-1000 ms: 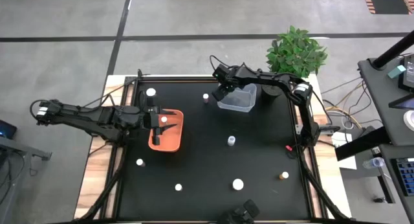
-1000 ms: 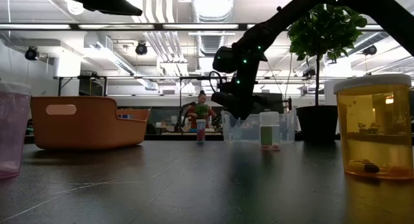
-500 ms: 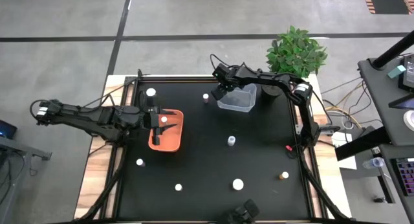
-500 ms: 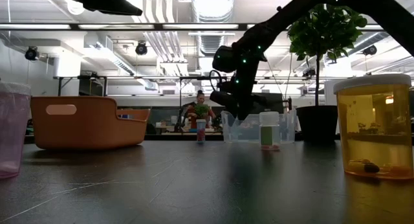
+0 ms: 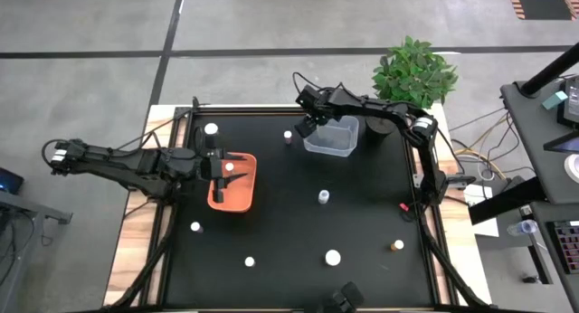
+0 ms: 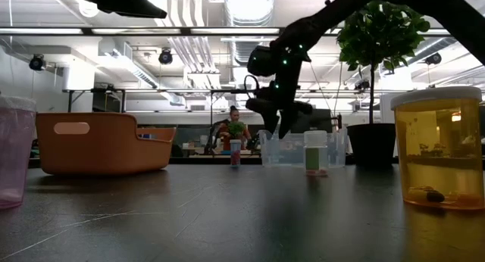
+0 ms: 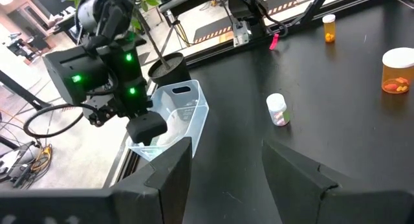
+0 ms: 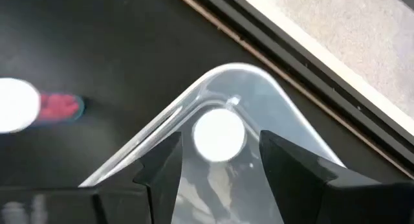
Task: Pick and place medicine bottles into bin by pill shape (circle, oval)
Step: Put the large orange capsule pill bottle into the orange bin
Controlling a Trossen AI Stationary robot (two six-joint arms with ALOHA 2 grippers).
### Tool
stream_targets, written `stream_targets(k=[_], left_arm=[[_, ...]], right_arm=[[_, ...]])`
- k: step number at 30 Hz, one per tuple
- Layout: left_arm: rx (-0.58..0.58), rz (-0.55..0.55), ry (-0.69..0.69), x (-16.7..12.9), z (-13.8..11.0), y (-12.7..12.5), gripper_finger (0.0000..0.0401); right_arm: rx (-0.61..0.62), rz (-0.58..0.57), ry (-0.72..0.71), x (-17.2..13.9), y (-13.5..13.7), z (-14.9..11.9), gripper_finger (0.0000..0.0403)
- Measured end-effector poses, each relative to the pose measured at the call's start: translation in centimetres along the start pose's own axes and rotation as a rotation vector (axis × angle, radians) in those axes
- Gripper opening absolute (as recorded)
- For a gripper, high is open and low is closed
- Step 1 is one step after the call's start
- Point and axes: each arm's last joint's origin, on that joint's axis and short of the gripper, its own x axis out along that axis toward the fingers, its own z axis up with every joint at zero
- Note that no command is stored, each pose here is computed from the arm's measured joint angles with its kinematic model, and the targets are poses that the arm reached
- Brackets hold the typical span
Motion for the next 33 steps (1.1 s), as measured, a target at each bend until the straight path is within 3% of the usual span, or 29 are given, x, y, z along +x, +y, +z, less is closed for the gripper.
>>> stream_targets(k=[11, 21, 27, 33], left_arm=[[-0.002, 0.0, 0.001, 0.0, 0.0, 0.0, 0.0171], [-0.01, 0.0, -0.001, 0.0, 0.0, 0.0, 0.0171], [-0.023, 0.005, -0.015, 0.0, 0.2, 0.0, 0.0171], [-0.077, 0.006, -0.018, 0.1, 0.2, 0.0, 0.0171]], right_arm=[[-0.128, 0.073, -0.047, -5.7, 4.5, -2.2, 0.0199], [-0.342, 0.093, -0.173, -11.2, 10.4, -8.5, 0.0199], [-0.4, 0.177, -0.297, -14.5, 11.6, -12.9, 0.0199], [-0.428, 0.309, -0.44, -17.4, 10.2, -16.6, 0.0199]])
